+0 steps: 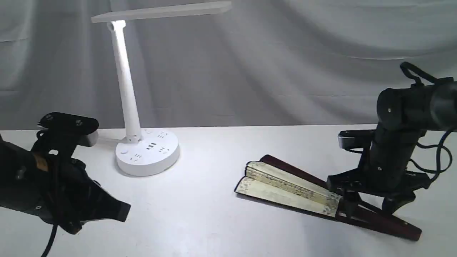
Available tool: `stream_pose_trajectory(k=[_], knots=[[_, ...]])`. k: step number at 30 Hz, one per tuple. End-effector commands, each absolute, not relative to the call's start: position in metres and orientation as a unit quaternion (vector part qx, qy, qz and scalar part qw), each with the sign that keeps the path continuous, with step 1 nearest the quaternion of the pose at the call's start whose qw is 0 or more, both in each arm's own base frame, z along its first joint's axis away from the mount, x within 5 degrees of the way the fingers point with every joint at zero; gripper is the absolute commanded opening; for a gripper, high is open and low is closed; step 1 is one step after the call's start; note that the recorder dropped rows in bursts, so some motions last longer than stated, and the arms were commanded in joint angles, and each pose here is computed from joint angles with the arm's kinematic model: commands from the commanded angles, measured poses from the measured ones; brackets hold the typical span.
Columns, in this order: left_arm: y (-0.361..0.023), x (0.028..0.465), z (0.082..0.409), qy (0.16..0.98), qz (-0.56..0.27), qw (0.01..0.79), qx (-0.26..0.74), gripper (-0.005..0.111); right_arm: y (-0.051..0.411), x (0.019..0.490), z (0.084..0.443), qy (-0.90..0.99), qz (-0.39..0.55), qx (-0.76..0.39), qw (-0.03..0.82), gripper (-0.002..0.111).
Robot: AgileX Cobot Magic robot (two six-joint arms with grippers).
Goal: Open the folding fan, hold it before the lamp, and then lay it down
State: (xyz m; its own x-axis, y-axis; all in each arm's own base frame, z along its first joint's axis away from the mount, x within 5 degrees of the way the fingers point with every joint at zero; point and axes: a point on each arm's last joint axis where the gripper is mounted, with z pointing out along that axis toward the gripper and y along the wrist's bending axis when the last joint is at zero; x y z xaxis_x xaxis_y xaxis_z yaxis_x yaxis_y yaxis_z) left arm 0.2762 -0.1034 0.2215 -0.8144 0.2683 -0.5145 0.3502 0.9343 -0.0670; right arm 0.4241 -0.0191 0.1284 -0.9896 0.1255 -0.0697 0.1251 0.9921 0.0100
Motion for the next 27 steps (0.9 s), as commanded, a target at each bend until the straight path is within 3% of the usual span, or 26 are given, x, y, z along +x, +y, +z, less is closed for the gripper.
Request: stream_pose_trajectory(k=[1,17,27], knots=[[-0.105,0.277,0.224,0.947,-0.083,0.262,0.164,0.0,-0.017,0.419,0.13,0.994,0.024,0.11,0.015,0.066],[-0.105,0.277,0.224,0.948,-0.083,0.261,0.165,0.0,-0.004,0.418,0.121,0.934,0.101,0.344,0.009,0.066],[-0.105,0.277,0.224,0.948,-0.083,0.261,0.165,0.0,0.007,0.421,0.123,0.911,0.158,0.381,0.001,0.066]])
